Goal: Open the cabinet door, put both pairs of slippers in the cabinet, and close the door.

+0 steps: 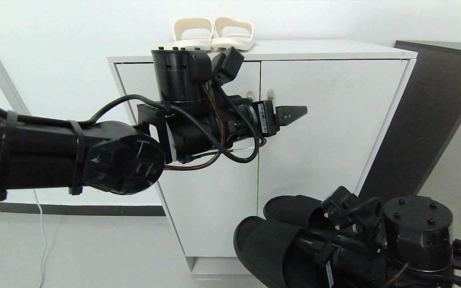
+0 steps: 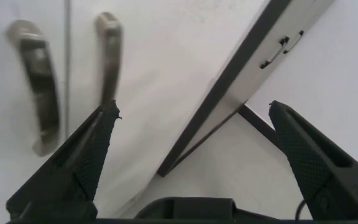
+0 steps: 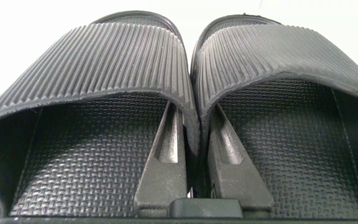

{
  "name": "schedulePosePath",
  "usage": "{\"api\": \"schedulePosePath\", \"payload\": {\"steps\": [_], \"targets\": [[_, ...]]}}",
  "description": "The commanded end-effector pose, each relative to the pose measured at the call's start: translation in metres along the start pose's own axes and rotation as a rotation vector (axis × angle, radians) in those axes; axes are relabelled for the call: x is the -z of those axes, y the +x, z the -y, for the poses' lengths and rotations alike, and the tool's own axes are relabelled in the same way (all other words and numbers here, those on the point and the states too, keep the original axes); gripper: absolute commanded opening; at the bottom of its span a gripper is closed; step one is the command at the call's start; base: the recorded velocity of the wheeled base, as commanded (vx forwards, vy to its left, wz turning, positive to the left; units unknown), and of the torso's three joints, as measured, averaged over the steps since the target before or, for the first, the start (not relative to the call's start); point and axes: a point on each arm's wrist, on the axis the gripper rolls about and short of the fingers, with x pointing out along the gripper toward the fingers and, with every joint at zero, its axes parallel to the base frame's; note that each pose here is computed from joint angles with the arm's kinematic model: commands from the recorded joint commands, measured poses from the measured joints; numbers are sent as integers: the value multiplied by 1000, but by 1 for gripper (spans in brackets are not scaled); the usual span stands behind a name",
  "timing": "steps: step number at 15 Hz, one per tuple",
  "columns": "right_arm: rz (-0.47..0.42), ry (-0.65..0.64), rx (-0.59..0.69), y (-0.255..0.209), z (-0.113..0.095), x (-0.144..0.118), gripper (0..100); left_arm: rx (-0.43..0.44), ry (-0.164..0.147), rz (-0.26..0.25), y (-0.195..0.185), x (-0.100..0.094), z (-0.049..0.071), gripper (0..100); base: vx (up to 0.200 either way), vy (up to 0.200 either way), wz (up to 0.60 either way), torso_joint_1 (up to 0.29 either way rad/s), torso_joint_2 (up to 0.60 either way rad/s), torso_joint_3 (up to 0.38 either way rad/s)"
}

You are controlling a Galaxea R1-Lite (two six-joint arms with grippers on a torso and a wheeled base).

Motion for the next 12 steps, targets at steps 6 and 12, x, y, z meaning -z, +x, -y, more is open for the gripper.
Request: {"api": "schedulePosePath", "payload": {"steps": [6,12], "targets": [[-1,0,-1,0,0,0,0,-33,-3,5,8,0,-18,100,0,0,0,0,0,0],[-7,0,-1,0,0,2,0,-26,-25,14,24,1,-22,100,0,0,0,0,0,0]]}}
